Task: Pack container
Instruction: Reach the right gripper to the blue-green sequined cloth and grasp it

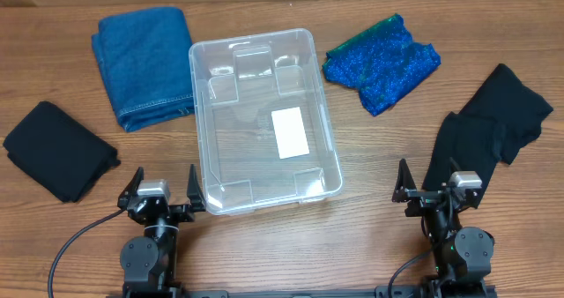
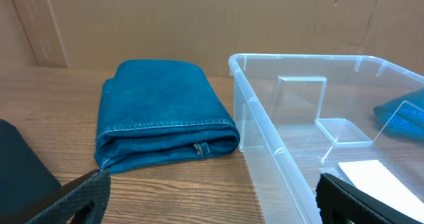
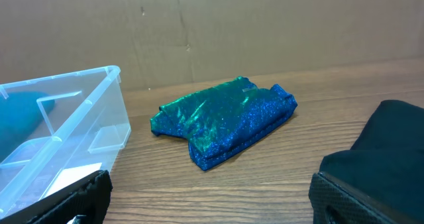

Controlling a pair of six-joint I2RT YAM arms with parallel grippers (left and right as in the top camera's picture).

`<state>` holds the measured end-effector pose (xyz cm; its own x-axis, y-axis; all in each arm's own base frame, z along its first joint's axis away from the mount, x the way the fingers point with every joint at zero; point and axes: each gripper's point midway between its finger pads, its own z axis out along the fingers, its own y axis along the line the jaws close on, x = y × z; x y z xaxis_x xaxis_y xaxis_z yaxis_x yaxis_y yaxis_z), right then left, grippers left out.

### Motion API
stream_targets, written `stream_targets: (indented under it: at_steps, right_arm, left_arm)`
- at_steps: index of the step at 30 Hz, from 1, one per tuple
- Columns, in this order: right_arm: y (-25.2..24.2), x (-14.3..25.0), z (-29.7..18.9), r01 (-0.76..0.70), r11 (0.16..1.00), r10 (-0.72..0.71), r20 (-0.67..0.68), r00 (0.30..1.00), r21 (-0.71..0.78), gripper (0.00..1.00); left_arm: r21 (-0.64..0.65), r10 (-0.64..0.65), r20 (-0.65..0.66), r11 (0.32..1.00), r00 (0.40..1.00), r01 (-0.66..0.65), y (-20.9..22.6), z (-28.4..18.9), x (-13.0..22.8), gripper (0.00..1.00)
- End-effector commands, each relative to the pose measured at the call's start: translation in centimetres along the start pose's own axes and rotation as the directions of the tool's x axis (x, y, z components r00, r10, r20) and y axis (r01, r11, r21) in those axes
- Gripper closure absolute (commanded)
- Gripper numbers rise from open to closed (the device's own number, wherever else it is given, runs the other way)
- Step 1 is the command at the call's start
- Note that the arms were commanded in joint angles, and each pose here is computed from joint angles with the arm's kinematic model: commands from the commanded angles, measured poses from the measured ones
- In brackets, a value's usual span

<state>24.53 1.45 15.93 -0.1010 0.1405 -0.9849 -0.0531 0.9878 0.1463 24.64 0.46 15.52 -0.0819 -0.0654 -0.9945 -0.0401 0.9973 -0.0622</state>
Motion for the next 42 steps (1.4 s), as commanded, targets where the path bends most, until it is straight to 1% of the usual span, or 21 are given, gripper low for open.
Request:
stream_targets:
  at_steps: [1,10,15,21,26,28,30,33,36,39,40,42]
  right_arm:
    - [-0.1,-0.5,-0.1,-0.004,1.000,0.004,0.016,1.000,0.006,0.00]
    - [-0.1,-0.5,-0.1,-0.006,1.000,0.005,0.015,1.000,0.005,0.00]
    - [-0.1,-0.6,-0.1,-0.010,1.000,0.010,0.017,1.000,0.005,0.00]
    - [0.2,-2.5,-0.4,-0.030,1.000,0.030,0.042,0.999,0.001,0.00]
    - [0.5,-4.3,0.0,-0.032,0.999,0.032,0.002,0.999,0.008,0.00]
    - [0.6,-5.3,0.4,-0.032,0.999,0.033,-0.030,0.999,0.014,0.00]
    - [0.7,-6.2,1.2,-0.033,0.999,0.035,-0.080,0.996,0.022,0.00]
    - [1.0,-7.6,3.2,-0.045,0.999,0.050,-0.174,0.983,0.031,0.00]
    - [2.0,-8.2,5.5,-0.073,0.997,0.073,-0.308,0.948,0.011,0.00]
    - [2.5,-8.3,8.2,-0.090,0.996,0.087,-0.468,0.879,0.017,0.00]
    - [2.6,-8.3,9.3,-0.094,0.995,0.095,-0.537,0.838,0.029,0.00]
    - [2.6,-8.3,10.7,-0.095,0.994,0.107,-0.625,0.773,0.053,0.00]
  left_arm:
    - [-0.004,0.018,0.004,1.000,1.000,-0.018,0.1,0.0,-0.1,0.00]
    - [-0.004,0.016,0.003,1.000,1.000,-0.016,0.1,0.0,0.0,0.00]
    - [-0.003,-0.043,0.010,0.999,0.999,0.043,0.1,-0.1,-0.5,0.00]
    - [-0.007,-0.046,0.014,0.999,0.999,0.046,0.0,-1.2,-3.4,0.00]
    - [-0.008,-0.046,-0.001,0.999,0.999,0.046,-0.2,-1.5,-6.1,0.00]
    - [-0.010,-0.045,-0.020,0.999,0.999,0.045,-0.2,-1.3,-6.9,0.00]
    - [-0.016,-0.043,-0.066,0.999,0.997,0.042,-0.3,-0.8,-7.6,0.00]
    - [-0.030,-0.039,-0.163,0.999,0.986,0.035,-0.3,0.2,-8.5,0.00]
    - [-0.041,-0.035,-0.284,0.999,0.958,0.024,-0.4,1.4,-9.4,0.00]
    - [-0.052,-0.032,-0.415,0.999,0.909,0.011,-0.5,2.2,-10.0,0.00]
    - [-0.054,-0.031,-0.476,0.999,0.879,0.006,-0.6,2.4,-10.3,0.00]
    - [-0.057,-0.029,-0.550,0.998,0.834,-0.003,-0.7,2.5,-10.8,0.00]
